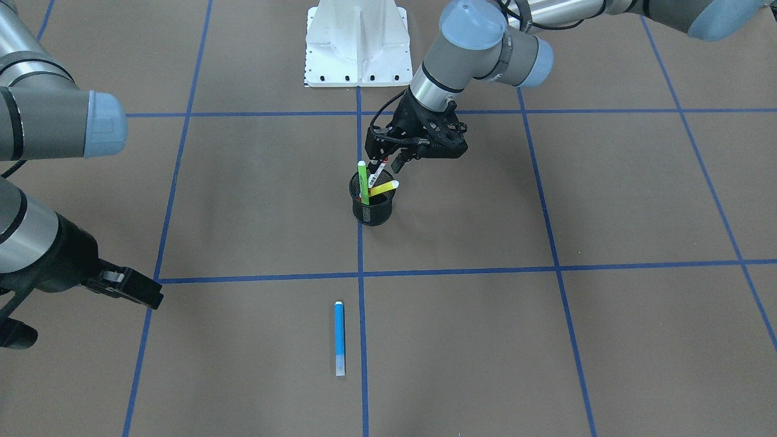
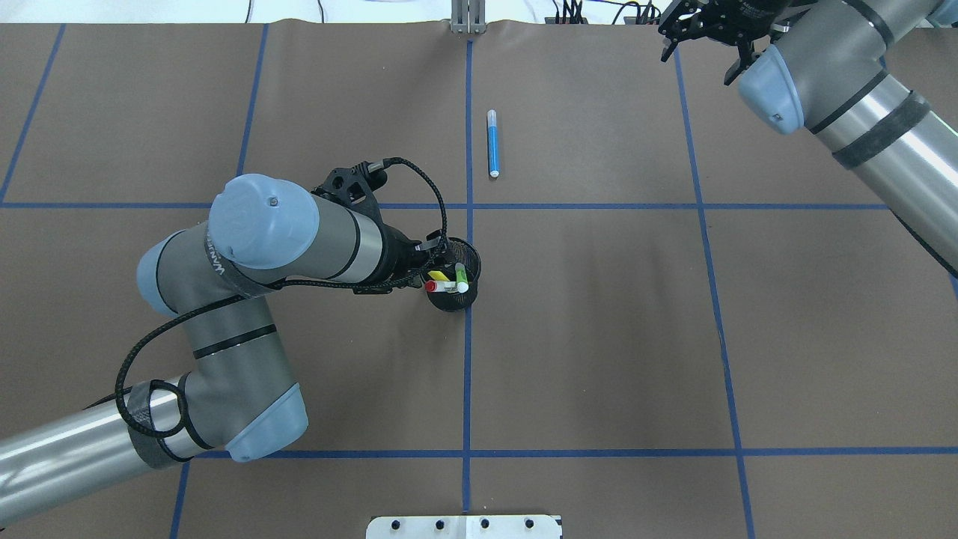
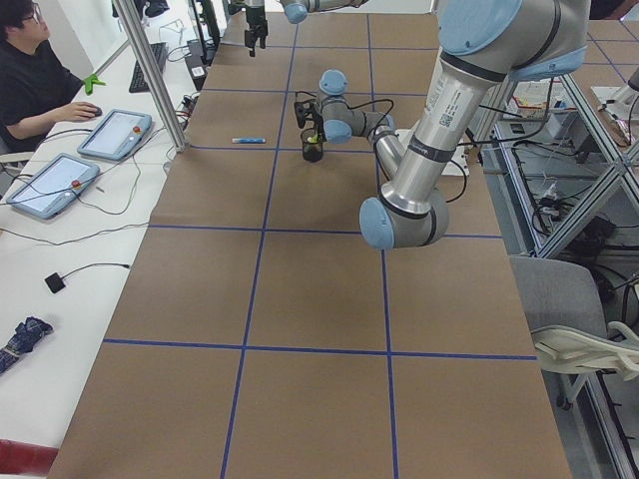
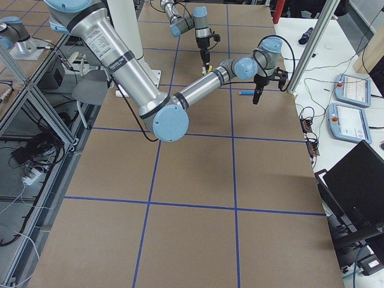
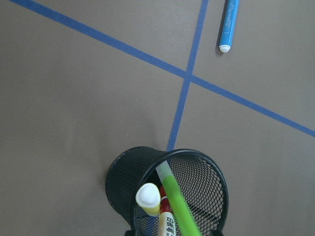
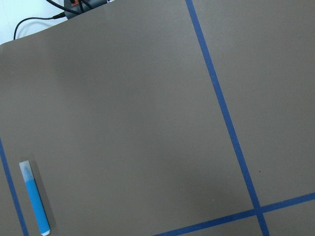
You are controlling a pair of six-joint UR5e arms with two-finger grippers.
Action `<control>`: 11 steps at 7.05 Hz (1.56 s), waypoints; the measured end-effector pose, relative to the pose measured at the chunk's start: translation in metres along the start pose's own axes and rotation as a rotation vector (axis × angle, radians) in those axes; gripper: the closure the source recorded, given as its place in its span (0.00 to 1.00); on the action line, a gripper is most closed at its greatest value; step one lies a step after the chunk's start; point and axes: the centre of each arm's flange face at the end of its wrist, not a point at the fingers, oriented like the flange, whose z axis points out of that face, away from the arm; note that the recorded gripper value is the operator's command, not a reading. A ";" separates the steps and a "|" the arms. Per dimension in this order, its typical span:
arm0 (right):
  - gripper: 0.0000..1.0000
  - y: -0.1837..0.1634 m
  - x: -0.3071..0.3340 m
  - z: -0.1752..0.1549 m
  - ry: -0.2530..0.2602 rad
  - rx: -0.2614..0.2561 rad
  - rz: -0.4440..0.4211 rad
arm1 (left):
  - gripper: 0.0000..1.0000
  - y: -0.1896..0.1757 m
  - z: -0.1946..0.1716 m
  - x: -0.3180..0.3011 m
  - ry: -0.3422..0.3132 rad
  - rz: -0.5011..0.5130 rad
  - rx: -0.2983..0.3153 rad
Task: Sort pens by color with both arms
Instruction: 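Close the left gripper on the red-capped white marker in the cup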
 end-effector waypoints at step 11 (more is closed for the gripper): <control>0.00 0.000 0.000 -0.001 0.000 0.001 -0.011 | 0.47 0.008 -0.026 0.007 0.023 -0.002 -0.005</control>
